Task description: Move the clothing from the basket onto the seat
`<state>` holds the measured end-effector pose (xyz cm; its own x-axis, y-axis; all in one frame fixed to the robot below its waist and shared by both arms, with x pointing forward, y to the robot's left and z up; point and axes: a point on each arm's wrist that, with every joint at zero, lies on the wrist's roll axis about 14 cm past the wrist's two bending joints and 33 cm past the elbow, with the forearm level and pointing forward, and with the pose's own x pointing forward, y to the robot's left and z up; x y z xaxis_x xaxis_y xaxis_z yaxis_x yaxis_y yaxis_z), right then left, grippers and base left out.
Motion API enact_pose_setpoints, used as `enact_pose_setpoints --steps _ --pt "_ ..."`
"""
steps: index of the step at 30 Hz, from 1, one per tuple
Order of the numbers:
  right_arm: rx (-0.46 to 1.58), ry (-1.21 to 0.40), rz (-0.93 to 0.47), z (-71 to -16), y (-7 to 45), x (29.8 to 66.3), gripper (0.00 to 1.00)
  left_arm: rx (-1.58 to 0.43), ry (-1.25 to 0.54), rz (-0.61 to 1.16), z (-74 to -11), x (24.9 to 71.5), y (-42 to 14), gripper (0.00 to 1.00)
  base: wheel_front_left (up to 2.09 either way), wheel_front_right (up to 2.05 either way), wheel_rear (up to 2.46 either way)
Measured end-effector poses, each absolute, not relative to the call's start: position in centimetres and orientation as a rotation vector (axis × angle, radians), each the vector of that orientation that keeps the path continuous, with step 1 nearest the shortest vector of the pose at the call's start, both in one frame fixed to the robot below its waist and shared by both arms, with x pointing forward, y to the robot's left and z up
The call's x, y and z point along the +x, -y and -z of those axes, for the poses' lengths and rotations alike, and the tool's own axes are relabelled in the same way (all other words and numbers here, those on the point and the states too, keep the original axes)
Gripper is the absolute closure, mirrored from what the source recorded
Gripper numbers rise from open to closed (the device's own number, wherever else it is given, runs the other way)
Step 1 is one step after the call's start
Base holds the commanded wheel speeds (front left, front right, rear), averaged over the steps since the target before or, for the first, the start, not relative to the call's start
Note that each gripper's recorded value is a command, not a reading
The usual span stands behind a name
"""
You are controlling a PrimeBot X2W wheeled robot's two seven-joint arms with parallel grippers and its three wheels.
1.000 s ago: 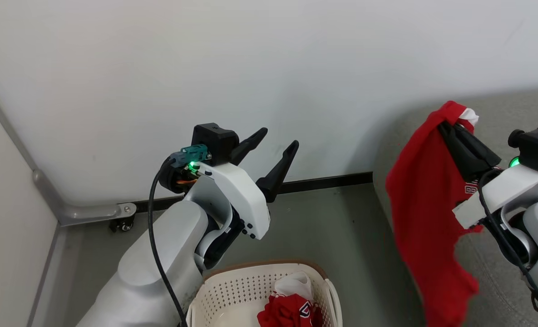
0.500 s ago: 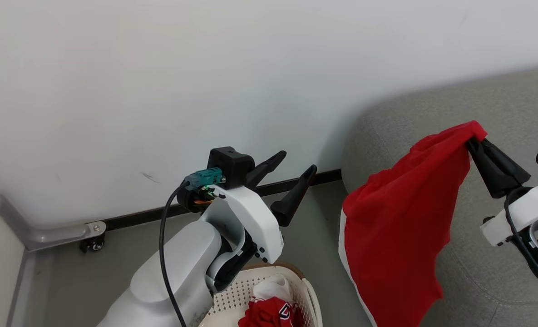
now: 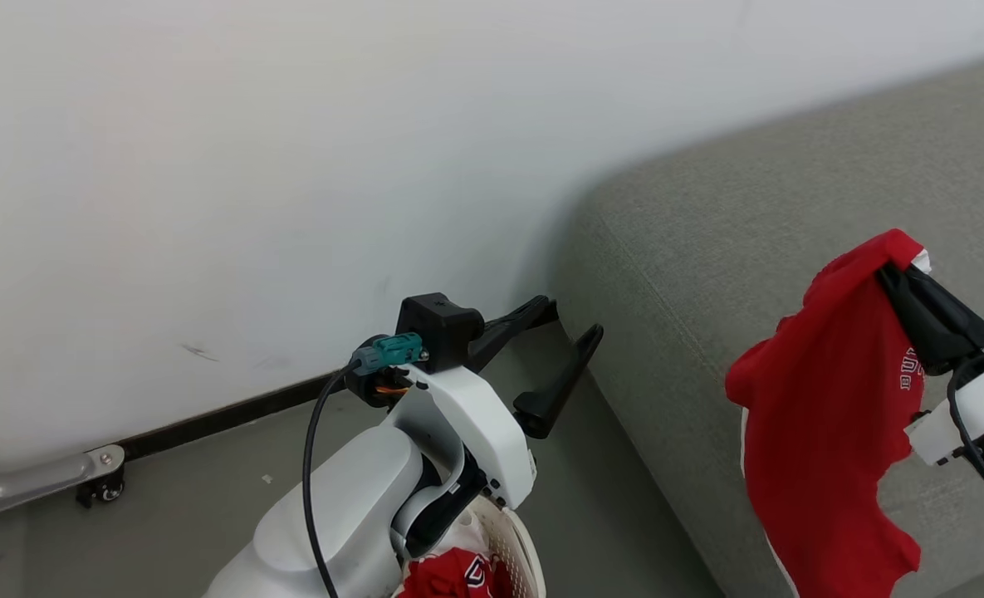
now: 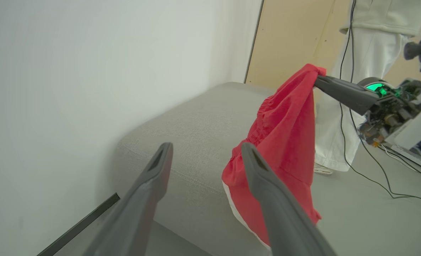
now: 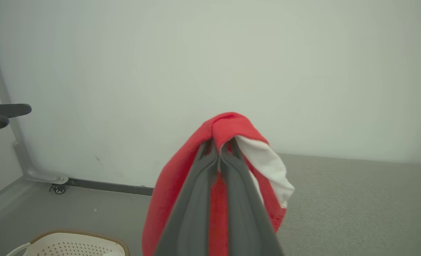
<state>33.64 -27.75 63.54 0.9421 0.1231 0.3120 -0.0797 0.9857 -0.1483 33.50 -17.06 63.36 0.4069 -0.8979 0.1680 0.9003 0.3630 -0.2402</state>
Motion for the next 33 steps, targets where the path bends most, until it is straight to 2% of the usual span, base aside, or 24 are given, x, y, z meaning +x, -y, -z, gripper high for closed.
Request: enact_pose_setpoints --steps 10,16,23,33 --pt "-0.143 0.308 -0.058 -63.0 29.1 31.5 1.00 -0.328 0.003 1.215 -63.0 32.5 19.4 0.00 0.00 0.00 0.00" --pt "-0.118 0.292 -0.056 -62.9 29.1 31.5 1.00 -0.327 -0.004 1.217 -62.6 32.6 20.3 0.00 0.00 0.00 0.00" --pt "-0.114 0.311 -0.053 -65.6 29.6 33.9 1.00 -0.322 -0.019 1.174 -61.4 34.4 19.9 0.00 0.00 0.00 0.00" --pt "-0.151 0.407 -0.013 -73.2 31.8 38.8 1.00 -0.323 -0.016 1.104 -60.2 37.2 18.4 0.00 0.00 0.00 0.00"
